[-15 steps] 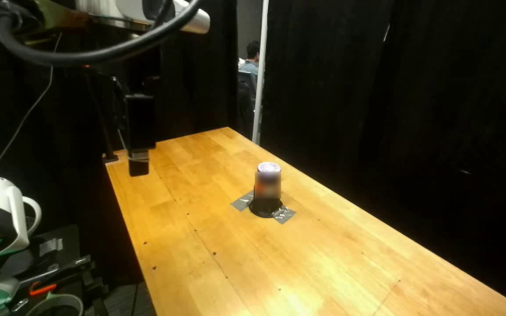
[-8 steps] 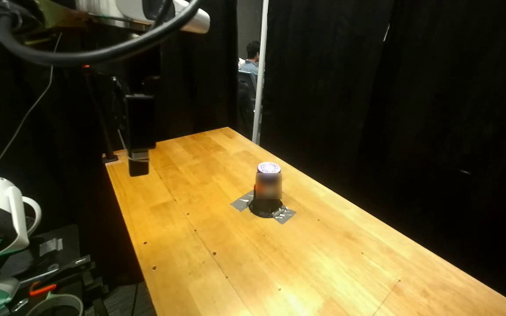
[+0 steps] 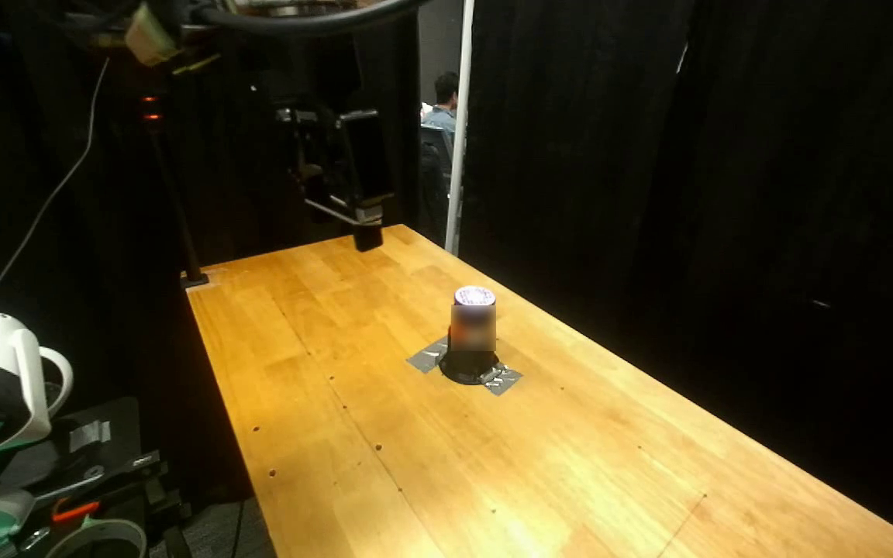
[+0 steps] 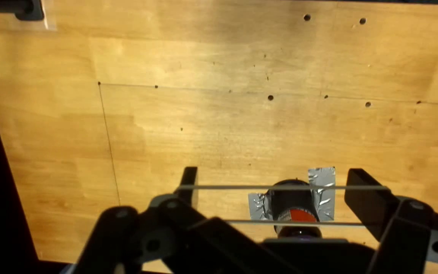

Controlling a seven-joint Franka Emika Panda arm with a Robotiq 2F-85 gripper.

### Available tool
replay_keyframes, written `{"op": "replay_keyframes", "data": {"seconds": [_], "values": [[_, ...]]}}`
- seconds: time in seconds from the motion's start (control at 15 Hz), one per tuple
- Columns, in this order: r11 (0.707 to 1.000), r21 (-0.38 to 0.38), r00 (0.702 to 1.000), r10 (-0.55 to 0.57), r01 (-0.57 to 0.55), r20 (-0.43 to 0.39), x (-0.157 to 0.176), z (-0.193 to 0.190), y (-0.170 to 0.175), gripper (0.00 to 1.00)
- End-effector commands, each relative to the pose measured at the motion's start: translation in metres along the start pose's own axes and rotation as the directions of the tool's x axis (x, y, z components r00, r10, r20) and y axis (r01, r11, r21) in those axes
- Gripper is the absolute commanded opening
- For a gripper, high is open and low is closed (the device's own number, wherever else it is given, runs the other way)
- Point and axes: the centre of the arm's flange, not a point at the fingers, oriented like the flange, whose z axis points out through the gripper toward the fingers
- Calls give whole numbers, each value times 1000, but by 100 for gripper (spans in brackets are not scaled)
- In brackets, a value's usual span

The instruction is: Put the rubber band on the jar.

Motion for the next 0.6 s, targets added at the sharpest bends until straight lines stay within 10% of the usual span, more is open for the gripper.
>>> {"op": "replay_keyframes", "data": {"seconds": [0.0, 0.53], "values": [[998, 25, 998, -55, 54, 19, 86, 4, 12, 100], [977, 123, 969, -195, 177, 151, 213, 65, -6, 100]]}}
